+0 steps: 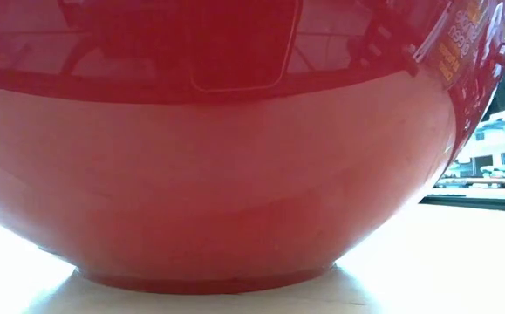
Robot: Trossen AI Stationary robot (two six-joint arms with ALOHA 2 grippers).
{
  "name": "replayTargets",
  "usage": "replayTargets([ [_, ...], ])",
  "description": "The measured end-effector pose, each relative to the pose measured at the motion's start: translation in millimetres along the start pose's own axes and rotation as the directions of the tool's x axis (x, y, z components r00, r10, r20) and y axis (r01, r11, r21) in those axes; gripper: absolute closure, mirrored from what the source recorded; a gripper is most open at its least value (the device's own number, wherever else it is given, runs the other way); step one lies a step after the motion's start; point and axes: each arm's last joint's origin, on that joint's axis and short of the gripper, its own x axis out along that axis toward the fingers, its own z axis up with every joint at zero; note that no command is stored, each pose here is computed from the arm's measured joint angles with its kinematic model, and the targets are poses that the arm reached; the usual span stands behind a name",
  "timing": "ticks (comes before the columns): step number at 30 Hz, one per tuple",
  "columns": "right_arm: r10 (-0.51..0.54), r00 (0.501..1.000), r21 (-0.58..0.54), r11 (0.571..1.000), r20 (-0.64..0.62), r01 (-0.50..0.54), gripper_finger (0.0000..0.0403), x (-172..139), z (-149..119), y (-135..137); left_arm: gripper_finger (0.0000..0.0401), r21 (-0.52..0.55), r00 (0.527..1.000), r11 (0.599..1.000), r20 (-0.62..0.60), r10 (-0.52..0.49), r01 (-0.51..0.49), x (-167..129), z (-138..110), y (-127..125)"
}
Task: Nest bowls inside each other
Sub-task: Return to Home Position
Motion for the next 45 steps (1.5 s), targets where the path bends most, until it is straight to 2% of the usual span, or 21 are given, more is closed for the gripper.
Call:
replayTargets([
  [2, 0.000, 1.000, -0.081, 0.997, 0.000, 0.000, 0.0317, 0.0, 0.0, 0.0, 0.0248, 0.012, 1.000, 1.000, 0.000, 0.000, 0.000, 0.0, -0.1, 0.0],
  [4, 0.000, 1.000, -0.095, 0.996, 0.000, 0.000, 0.0316, 0.0, 0.0, 0.0, 0.0248, 0.009, 1.000, 1.000, 0.000, -0.001, 0.001, 0.0, -0.1, 0.0],
  [45, 0.002, 1.000, -0.097, 0.995, 0.000, -0.002, 0.0316, 0.0, 0.0, 0.1, 0.0248, -0.001, 1.000, 1.000, 0.006, -0.004, 0.004, 0.0, 0.6, -0.3],
])
